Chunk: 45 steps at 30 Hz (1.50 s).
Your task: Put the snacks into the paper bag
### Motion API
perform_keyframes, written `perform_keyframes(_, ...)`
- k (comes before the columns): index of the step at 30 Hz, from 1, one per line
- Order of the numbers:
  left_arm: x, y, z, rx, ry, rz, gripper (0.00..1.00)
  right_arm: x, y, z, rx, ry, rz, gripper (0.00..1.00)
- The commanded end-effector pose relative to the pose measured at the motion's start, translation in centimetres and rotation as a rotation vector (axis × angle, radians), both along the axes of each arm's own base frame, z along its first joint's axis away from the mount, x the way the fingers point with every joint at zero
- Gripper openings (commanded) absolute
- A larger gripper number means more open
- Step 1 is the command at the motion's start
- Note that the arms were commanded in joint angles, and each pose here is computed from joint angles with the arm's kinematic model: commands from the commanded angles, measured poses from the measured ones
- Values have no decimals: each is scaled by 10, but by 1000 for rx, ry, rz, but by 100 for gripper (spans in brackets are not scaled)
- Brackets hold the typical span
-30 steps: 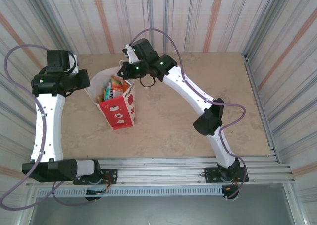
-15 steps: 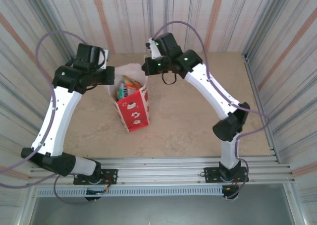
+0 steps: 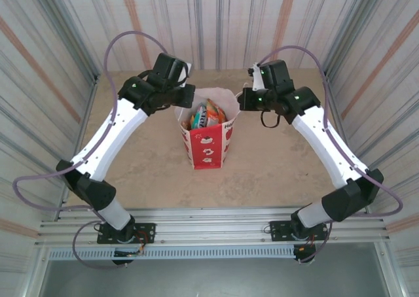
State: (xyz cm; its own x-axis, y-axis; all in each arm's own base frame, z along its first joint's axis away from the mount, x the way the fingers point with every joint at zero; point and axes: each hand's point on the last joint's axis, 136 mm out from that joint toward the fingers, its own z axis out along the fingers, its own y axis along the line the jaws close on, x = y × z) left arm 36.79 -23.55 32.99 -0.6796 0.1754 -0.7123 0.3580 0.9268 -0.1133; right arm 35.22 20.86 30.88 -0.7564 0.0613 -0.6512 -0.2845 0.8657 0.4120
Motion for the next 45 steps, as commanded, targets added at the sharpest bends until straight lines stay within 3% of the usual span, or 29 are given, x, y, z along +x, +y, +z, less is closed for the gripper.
perform_keyframes(1, 6, -4, 14, -21, -39, 27, 0, -5, -2, 24, 51, -88, 23, 0)
perform_keyframes(3, 5, -3, 19, -22, -49, 30, 2, -6, -4, 30, 64, -102, 26, 0)
perform_keyframes(5, 3, 2, 26, -13, -63, 40, 12, -5, -5, 39, 84, -122, 34, 2)
perform_keyframes(8, -2, 17, 39, 26, -91, 63, 34, -5, -6, 53, 114, -152, 48, 31)
perform_keyframes(10, -7, 29, 49, 57, -121, 76, 44, -7, -8, 61, 128, -174, 54, 44)
perform_keyframes(15, -23, 79, 69, 48, -180, 164, 63, -10, -34, 67, 110, -208, 23, 56)
perform_keyframes(16, -28, 92, 73, 33, -198, 188, 69, -11, -44, 65, 94, -211, 5, 57)
perform_keyframes(17, -31, 106, 72, 24, -210, 218, 87, -12, -51, 61, 81, -209, -12, 58)
perform_keyframes(18, -34, 118, 71, 16, -225, 246, 98, -12, -61, 58, 67, -207, -33, 60)
perform_keyframes(21, -45, 155, 65, -1, -290, 336, 99, -12, -91, 41, 23, -201, -105, 71)
perform_keyframes(22, -47, 166, 62, 7, -325, 363, 99, -12, -100, 35, 9, -202, -125, 79)
perform_keyframes(23, -48, 174, 55, 22, -354, 385, 99, -12, -109, 27, -8, -200, -144, 100)
perform_keyframes(32, -46, 203, -56, 160, -549, 421, 99, -9, -163, -66, -193, -349, -242, 99)
perform_keyframes(40, -38, 227, -160, 90, -539, 484, 99, -10, -203, -137, -252, -399, -368, 99)
perform_keyframes(45, -22, 224, -199, 142, -550, 435, 99, 1, -211, -177, -233, -432, -401, 99)
